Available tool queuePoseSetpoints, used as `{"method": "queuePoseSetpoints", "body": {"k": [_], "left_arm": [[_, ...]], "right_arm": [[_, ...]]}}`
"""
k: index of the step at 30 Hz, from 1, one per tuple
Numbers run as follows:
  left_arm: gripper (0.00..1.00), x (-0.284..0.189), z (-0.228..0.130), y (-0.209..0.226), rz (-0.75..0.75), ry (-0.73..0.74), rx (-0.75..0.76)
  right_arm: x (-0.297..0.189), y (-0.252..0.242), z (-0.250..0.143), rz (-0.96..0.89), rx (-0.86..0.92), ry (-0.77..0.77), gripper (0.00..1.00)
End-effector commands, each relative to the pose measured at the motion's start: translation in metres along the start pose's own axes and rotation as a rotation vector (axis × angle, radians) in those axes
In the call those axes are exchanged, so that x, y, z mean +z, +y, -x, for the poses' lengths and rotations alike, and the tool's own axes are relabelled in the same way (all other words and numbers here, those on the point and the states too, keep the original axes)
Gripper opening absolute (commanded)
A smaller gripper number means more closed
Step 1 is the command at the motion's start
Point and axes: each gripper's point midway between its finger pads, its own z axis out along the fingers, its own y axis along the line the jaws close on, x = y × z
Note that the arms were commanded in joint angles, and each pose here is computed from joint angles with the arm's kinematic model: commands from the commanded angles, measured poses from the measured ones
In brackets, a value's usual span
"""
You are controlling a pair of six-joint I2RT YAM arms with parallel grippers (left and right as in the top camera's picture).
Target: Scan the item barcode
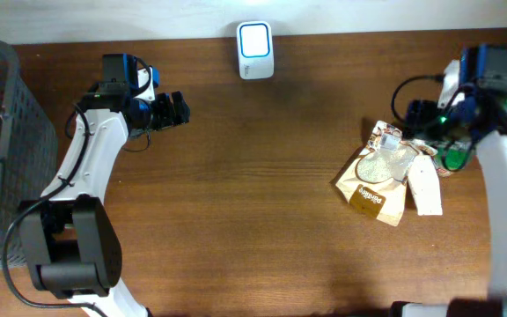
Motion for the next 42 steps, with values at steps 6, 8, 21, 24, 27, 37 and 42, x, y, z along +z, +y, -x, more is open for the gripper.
{"method": "queuePoseSetpoints", "body": {"k": [6, 8, 21, 24, 27, 37, 42], "left_arm": [[0.99, 0.000, 0.000, 0.001, 0.004, 0.001, 0.012], [0.99, 0.000, 0.000, 0.001, 0.003, 0.001, 0.013], [0.99, 0.000, 0.000, 0.001, 0.003, 0.001, 0.012], [0.99, 0.000, 0.000, 0.001, 0.004, 0.001, 0.012], [0.99, 0.000, 0.000, 0.001, 0.003, 0.001, 0.012], [0.99, 0.000, 0.000, 0.001, 0.003, 0.001, 0.012], [0.99, 0.000, 0.000, 0.001, 0.003, 0.001, 0.013]], "right_arm": [[-0.160, 0.023, -0.034, 0.098, -0.057, -0.345, 0.98], [-0.178, 0.022, -0.043, 0.105, -0.060, -0.402, 0.98], [-0.211, 0.009, -0.091, 0.071, -0.060, -0.453, 0.98], [-0.205, 0.003, -0.093, 0.041, -0.053, -0.451, 0.98], [-0.198, 0.003, -0.089, 0.045, -0.053, -0.505, 0.98], [-0.107, 0.017, -0.094, 0.189, -0.105, -0.929, 0.98], [-0.055, 0.019, -0.116, 0.224, -0.127, -1.013, 0.98]]}}
